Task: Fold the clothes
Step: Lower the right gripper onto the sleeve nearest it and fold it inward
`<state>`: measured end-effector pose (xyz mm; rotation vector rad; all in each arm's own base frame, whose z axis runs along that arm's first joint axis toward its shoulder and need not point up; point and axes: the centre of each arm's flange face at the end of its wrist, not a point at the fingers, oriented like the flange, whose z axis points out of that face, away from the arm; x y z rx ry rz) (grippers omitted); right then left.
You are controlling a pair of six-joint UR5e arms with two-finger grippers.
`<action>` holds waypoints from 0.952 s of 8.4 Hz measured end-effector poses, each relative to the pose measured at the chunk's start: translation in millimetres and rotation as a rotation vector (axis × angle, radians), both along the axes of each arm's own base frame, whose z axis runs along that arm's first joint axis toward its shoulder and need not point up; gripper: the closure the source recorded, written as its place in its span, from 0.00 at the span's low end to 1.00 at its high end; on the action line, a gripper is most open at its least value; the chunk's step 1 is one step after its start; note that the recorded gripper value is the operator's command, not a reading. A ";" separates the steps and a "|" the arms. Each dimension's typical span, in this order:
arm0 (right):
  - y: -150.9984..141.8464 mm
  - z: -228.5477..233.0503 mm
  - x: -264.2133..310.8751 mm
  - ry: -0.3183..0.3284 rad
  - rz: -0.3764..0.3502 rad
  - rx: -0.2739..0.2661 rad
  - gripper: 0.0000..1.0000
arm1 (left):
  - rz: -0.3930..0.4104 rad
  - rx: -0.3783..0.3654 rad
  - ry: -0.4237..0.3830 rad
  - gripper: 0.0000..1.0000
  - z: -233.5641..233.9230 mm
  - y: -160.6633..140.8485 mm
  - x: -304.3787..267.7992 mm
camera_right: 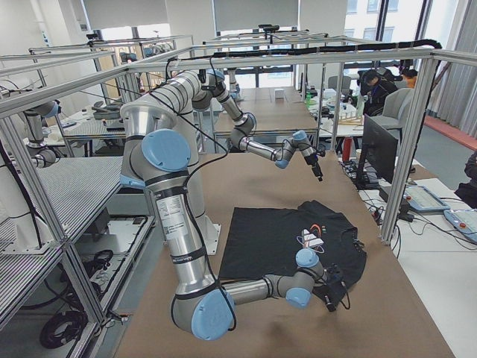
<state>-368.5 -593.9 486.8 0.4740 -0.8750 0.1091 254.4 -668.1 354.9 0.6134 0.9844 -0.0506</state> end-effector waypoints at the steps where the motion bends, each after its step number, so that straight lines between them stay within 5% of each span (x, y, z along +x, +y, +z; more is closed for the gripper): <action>1: 2.2 -0.6 -4.0 -0.001 -0.007 0.001 1.00 | 0.000 -0.001 0.000 0.06 0.5 0.1 -0.1; 8: 0.0 -53.6 11.8 -0.049 -0.037 0.002 1.00 | 0.000 0.002 0.005 0.06 -3.6 0.1 0.4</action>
